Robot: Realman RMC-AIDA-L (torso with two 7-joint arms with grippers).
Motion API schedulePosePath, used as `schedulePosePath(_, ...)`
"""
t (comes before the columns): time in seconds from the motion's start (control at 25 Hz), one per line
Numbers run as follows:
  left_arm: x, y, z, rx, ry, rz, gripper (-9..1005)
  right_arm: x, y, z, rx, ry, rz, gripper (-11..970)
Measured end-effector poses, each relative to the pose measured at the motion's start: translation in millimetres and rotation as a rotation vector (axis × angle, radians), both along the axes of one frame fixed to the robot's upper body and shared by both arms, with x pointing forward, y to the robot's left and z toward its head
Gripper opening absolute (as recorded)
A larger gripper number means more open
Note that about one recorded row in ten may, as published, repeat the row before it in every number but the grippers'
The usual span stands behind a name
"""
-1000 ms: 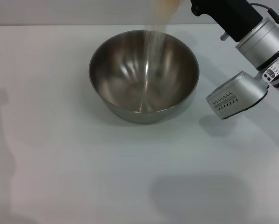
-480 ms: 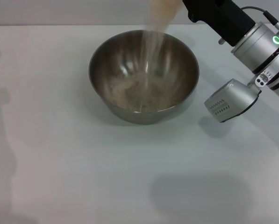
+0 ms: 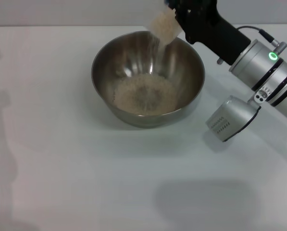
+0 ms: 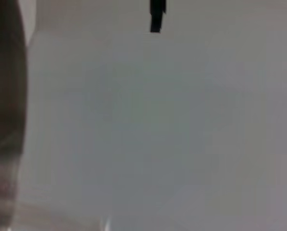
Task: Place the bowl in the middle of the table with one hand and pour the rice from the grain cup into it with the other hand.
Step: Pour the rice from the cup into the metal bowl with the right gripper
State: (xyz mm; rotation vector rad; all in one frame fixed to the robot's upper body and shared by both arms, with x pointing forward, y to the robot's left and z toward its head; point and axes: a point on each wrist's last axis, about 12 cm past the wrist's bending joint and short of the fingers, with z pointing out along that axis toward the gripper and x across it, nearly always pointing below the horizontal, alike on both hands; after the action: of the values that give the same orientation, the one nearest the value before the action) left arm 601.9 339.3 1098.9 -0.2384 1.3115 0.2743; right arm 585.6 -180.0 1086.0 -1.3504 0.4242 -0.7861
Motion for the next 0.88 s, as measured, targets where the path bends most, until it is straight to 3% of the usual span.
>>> schedulePosePath(0.28,0.0,0,0.1,0.000,0.000,0.000,517,-4.4,2,-5.4,-0.024,0.012,0.014,11)
schedulePosePath(0.88,-0.4,1,-0.2,-0.001,0.000,0.002,517,-3.0,6,-11.3,-0.193,-0.084,-0.015,11)
